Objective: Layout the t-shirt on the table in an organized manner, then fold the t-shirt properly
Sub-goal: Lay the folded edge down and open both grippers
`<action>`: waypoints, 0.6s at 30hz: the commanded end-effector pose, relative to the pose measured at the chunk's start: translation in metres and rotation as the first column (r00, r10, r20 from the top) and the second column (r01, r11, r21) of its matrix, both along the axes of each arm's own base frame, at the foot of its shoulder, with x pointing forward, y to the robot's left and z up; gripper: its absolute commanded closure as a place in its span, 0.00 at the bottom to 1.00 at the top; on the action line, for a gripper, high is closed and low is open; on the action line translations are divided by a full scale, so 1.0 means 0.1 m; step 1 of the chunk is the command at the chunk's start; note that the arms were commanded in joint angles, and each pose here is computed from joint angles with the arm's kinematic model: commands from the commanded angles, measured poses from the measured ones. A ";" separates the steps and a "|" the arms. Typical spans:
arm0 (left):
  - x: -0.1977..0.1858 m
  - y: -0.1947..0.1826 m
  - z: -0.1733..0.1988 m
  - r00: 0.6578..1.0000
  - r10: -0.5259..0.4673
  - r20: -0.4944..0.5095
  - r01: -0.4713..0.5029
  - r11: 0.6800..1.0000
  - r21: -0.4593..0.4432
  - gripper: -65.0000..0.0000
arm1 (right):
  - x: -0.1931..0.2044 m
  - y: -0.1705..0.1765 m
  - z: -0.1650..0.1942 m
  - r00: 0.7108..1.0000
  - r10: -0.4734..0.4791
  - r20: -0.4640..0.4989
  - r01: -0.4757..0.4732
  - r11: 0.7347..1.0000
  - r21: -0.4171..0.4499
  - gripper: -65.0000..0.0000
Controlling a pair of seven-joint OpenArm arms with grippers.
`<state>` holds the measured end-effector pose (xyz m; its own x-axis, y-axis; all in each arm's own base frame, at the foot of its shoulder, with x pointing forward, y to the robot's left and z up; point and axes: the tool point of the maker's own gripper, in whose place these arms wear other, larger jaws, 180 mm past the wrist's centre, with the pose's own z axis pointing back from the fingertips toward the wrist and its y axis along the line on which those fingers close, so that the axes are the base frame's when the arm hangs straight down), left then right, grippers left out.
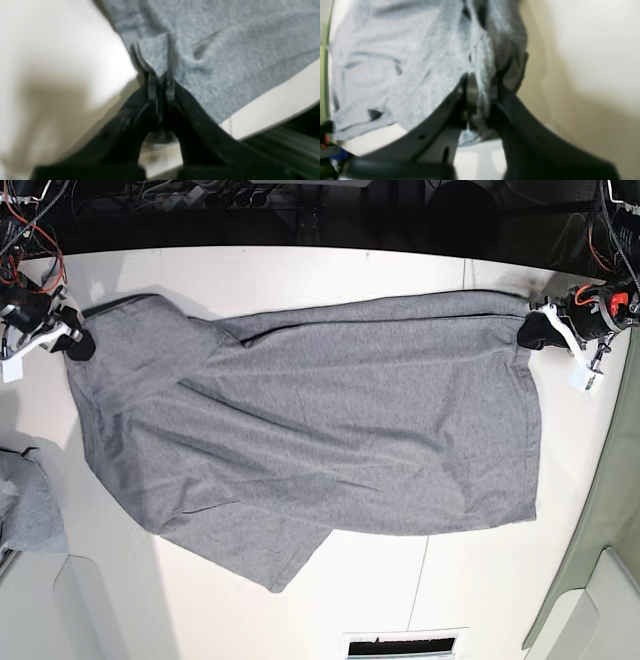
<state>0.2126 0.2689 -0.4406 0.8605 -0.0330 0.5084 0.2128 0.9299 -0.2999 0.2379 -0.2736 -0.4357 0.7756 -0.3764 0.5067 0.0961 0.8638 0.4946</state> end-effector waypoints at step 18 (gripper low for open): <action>-0.28 -0.04 0.11 0.997 -0.072 -0.017 0.073 0.997 0.023 0.73 | -0.48 -0.22 0.20 0.997 0.077 -0.028 -0.080 0.989 -0.122 0.93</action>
<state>0.1761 0.2609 -0.4399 0.8811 -0.0992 0.4624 0.2571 0.9211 -0.2925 0.1806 -0.2875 -0.4276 0.8331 -0.2605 0.4879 0.0536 0.9160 0.3976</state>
